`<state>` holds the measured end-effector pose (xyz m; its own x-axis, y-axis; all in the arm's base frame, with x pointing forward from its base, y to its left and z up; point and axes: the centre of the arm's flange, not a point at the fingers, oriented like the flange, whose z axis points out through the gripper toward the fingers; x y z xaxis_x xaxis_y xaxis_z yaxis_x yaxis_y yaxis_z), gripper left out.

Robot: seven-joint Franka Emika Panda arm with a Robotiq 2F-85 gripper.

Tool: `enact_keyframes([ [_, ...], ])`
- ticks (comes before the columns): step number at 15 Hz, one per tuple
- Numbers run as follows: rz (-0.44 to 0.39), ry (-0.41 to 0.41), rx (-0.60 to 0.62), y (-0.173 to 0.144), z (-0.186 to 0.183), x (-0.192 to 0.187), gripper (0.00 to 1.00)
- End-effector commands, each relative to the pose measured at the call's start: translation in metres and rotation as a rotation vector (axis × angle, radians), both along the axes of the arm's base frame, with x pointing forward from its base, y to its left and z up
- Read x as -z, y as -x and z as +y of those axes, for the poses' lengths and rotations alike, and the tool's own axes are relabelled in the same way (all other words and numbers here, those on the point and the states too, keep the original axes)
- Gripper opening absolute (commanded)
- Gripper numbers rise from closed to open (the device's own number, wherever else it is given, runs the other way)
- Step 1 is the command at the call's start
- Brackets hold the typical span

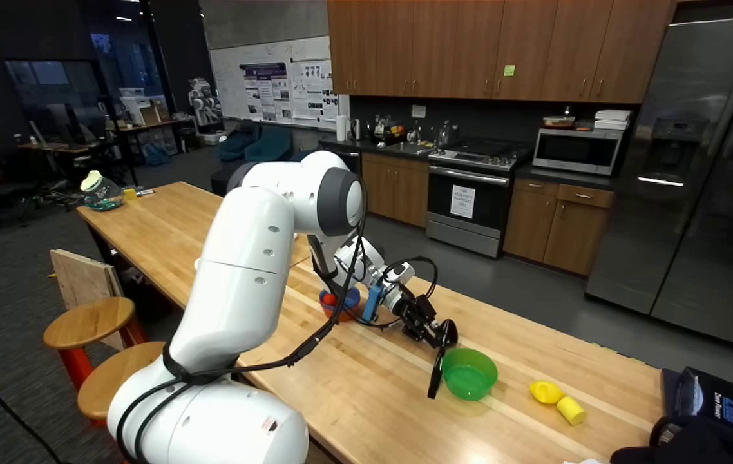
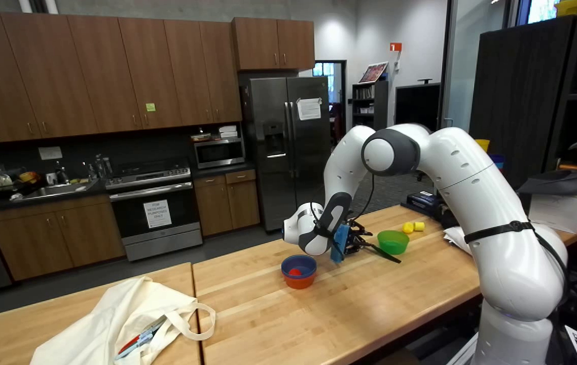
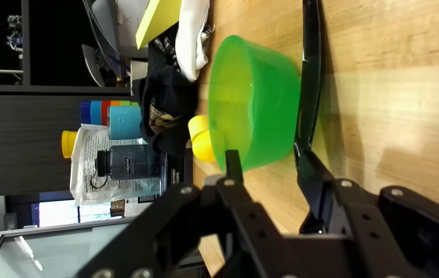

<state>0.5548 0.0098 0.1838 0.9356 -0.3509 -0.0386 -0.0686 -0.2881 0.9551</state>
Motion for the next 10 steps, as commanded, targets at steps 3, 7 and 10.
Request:
enact_keyframes([
  [3,0.004,0.004,-0.005,0.0008,0.0031,0.0015,0.74],
  [7,0.007,0.003,-0.01,0.0016,0.0059,0.0045,0.74],
  [10,0.008,0.012,-0.007,0.0011,0.0073,0.002,0.87],
])
